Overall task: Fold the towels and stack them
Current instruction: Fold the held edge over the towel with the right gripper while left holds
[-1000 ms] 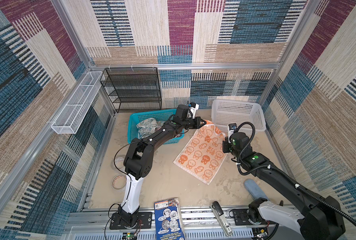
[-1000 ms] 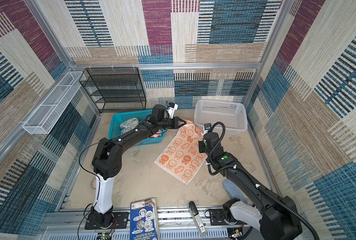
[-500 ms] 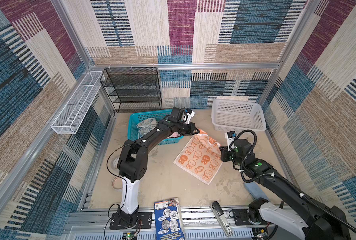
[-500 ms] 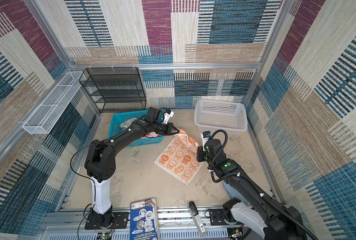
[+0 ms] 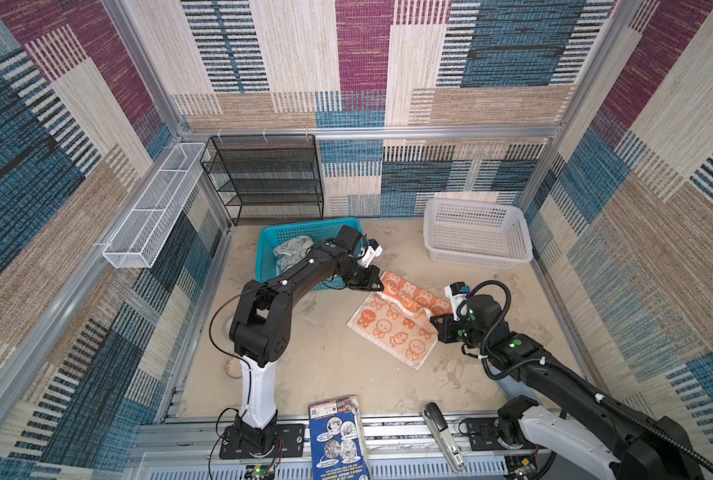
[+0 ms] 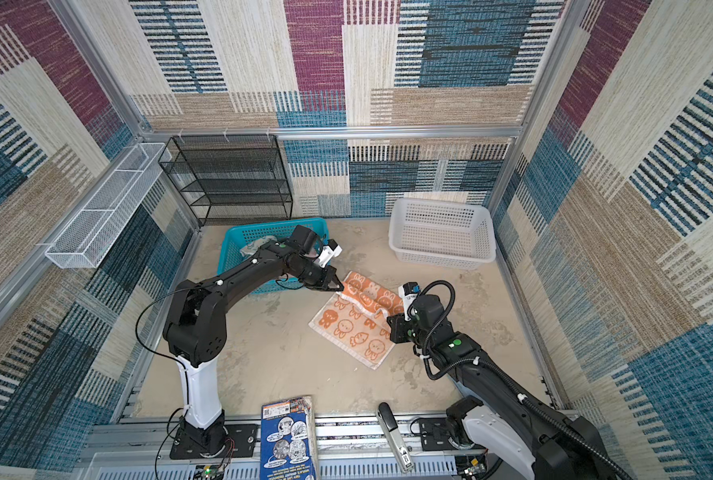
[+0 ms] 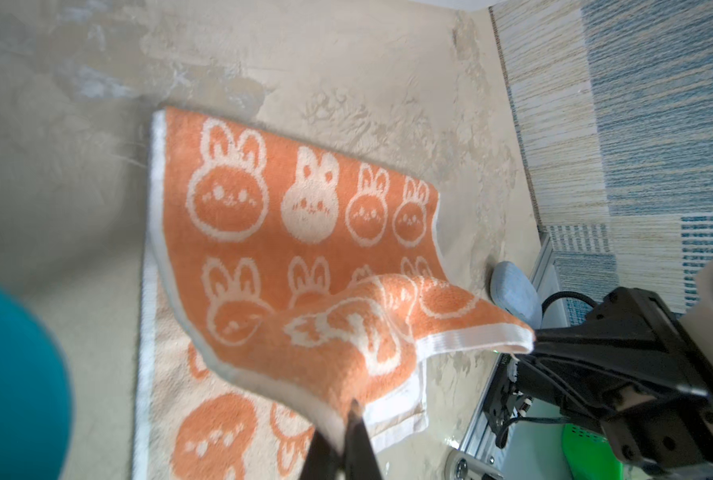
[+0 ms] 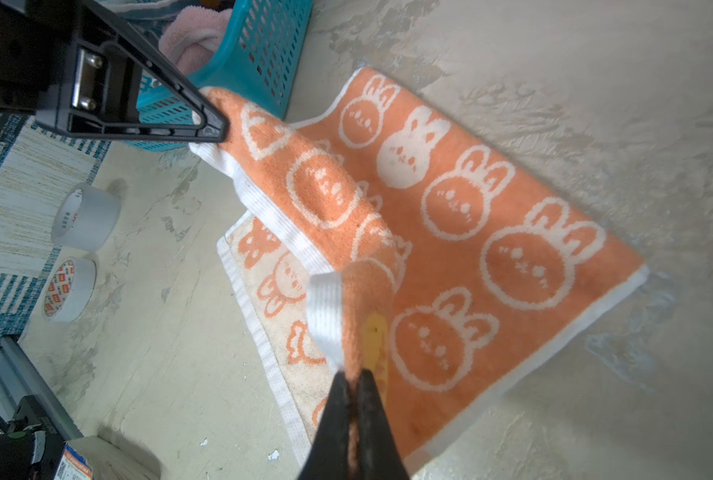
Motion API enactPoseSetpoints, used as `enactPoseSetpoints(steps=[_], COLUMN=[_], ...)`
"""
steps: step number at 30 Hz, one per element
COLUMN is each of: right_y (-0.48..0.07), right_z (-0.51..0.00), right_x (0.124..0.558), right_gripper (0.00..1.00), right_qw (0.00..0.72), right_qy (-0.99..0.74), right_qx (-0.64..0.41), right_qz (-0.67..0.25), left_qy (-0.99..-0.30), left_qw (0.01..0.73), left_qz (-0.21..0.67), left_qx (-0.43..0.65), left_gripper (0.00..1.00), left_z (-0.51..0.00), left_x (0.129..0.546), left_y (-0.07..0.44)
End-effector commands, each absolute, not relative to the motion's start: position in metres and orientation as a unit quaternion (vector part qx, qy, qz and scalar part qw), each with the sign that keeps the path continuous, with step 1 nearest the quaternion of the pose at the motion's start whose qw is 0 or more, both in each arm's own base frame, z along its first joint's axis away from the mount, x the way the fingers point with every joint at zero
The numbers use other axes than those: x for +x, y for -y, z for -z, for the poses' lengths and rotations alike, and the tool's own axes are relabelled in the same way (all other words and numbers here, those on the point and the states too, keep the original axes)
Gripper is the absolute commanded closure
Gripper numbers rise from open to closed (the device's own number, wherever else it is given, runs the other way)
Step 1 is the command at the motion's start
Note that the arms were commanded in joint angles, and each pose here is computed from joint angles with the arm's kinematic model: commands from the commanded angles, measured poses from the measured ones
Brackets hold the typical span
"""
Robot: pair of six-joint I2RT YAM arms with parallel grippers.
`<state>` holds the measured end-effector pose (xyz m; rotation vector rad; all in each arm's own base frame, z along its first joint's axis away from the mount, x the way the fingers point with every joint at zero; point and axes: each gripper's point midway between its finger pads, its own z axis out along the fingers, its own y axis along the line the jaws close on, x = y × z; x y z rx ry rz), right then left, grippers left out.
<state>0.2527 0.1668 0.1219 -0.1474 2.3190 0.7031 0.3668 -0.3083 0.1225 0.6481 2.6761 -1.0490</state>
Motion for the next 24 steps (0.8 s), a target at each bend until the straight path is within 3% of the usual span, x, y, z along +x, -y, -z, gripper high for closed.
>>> enactPoseSetpoints(steps=[1, 24], right_y=[-0.176, -0.204], right_z=[-0.121, -0.053], right_x=[0.248, 0.207], right_gripper=[1.00, 1.00], right_qw=[0.340, 0.235], right_qy=[-0.893, -0.939], right_qx=[-0.062, -0.118], right_qz=[-0.289, -0.222], left_qy=[-0.909, -0.948], left_qw=[0.095, 0.069], left_qz=[0.325, 0.213], left_qx=[0.241, 0.226], left_gripper=[1.00, 1.00], left_z=[-0.116, -0.071], left_x=[0.361, 0.353], left_y=[0.298, 0.257])
